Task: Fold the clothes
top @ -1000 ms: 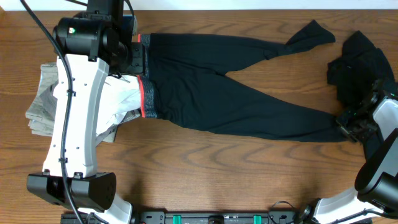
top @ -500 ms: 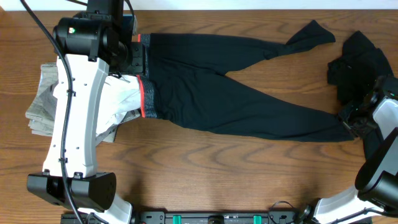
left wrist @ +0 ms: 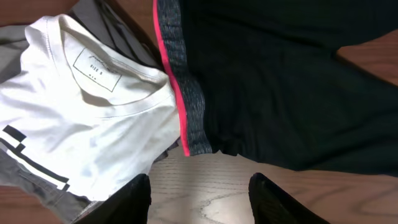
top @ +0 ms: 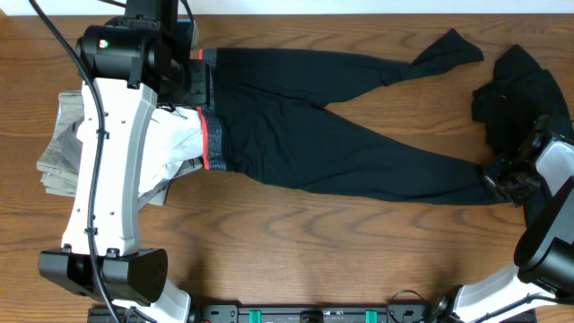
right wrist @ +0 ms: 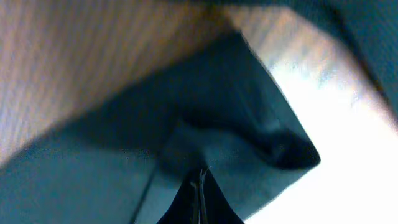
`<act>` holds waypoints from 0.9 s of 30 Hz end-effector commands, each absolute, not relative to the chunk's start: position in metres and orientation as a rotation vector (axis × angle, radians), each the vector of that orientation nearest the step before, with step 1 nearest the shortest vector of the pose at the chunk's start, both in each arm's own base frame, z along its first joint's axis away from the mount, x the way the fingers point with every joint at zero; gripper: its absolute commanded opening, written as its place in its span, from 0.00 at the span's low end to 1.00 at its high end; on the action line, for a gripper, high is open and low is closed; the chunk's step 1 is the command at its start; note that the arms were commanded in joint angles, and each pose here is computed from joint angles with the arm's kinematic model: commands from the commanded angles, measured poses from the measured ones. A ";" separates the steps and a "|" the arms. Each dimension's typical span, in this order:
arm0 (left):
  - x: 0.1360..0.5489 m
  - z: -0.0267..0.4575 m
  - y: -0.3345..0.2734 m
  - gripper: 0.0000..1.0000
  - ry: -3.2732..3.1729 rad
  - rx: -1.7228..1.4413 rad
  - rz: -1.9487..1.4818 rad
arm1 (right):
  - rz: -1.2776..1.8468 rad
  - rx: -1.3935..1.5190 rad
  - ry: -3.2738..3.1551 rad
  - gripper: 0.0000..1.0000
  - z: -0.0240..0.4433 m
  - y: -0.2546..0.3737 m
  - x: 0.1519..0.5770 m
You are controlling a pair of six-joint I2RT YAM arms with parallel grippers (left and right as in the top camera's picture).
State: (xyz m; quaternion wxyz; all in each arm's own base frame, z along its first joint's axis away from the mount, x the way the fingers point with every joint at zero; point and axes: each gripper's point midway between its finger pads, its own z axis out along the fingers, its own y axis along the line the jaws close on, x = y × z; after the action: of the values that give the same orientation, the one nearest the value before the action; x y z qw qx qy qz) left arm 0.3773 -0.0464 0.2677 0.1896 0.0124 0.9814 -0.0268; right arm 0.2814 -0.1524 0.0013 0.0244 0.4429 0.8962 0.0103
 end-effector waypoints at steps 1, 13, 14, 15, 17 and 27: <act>0.375 0.267 -0.047 0.53 2.762 0.031 -0.079 | 0.035 1.361 2.715 0.01 0.029 -0.160 0.281; 0.377 0.268 -0.047 0.53 2.757 0.031 -0.080 | -0.171 1.399 2.664 0.11 0.072 -0.171 0.248; 0.377 0.268 -0.047 0.53 2.755 0.031 -0.080 | -0.126 1.399 2.639 0.18 0.068 -0.169 0.256; 0.377 0.268 -0.047 0.53 2.755 0.031 -0.080 | -0.088 1.391 2.629 0.23 0.065 -0.168 0.262; 0.377 0.268 -0.047 0.53 2.755 0.031 -0.080 | -0.009 1.379 2.596 0.31 0.054 -0.165 0.275; 0.377 0.268 -0.047 0.53 2.755 0.031 -0.080 | 0.111 1.452 2.576 0.38 0.005 -0.162 0.296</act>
State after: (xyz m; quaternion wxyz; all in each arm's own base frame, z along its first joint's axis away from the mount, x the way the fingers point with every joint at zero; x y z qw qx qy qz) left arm 0.3788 -0.0467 0.2683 0.1927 0.0123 0.9808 -0.0273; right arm 0.2962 -0.1676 0.0130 0.1017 0.4754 0.8737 0.0161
